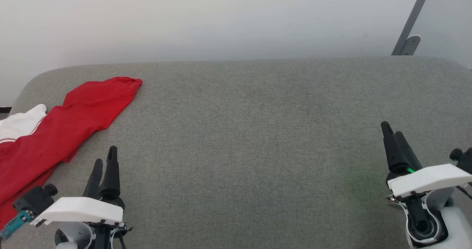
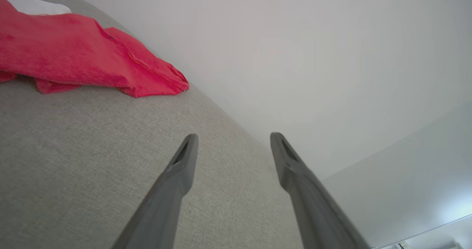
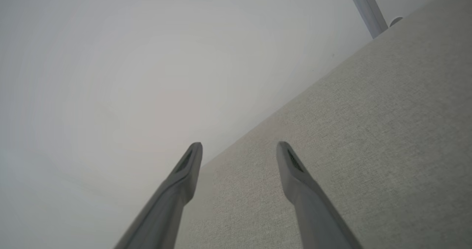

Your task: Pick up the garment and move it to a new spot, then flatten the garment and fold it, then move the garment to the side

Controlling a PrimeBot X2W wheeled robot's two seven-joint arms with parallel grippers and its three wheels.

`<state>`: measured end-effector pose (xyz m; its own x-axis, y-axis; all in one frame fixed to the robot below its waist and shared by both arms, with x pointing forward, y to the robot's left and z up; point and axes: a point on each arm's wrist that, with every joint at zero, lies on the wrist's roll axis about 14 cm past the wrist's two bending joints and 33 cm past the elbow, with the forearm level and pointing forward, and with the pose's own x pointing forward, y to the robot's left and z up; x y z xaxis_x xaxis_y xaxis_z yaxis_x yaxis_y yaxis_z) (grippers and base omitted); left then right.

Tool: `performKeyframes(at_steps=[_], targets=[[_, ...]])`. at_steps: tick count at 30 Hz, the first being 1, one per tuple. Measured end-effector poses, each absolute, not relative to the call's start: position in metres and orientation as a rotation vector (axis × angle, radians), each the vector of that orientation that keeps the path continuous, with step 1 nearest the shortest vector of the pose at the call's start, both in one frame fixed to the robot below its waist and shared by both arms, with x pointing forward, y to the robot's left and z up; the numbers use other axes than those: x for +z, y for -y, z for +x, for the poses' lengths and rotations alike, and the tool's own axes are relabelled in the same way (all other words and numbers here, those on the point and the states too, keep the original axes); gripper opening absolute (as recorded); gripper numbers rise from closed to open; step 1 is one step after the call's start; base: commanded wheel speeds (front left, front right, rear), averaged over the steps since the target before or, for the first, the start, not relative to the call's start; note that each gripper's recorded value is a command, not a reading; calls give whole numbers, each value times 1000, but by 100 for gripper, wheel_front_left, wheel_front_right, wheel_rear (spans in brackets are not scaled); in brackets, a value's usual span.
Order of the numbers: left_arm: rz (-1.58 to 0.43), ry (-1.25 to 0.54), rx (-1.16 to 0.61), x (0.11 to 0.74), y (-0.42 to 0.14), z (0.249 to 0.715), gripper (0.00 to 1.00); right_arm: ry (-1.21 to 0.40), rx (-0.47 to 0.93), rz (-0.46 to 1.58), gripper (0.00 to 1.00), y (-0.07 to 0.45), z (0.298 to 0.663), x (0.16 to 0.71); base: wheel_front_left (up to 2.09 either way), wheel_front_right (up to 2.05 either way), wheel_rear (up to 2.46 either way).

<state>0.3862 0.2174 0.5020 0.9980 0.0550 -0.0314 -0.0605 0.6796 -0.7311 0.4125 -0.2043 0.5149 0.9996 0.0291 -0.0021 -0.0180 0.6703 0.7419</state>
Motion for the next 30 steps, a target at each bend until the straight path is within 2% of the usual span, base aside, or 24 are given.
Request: performKeyframes(at_steps=[11,30], targets=[[-614,-2,49,505,-217,386,100,0,44,587,100,204,420,520,0,0,0],[-352,0,15,505,-214,389,100,21,56,310,100,208,425,523,0,0,0]])
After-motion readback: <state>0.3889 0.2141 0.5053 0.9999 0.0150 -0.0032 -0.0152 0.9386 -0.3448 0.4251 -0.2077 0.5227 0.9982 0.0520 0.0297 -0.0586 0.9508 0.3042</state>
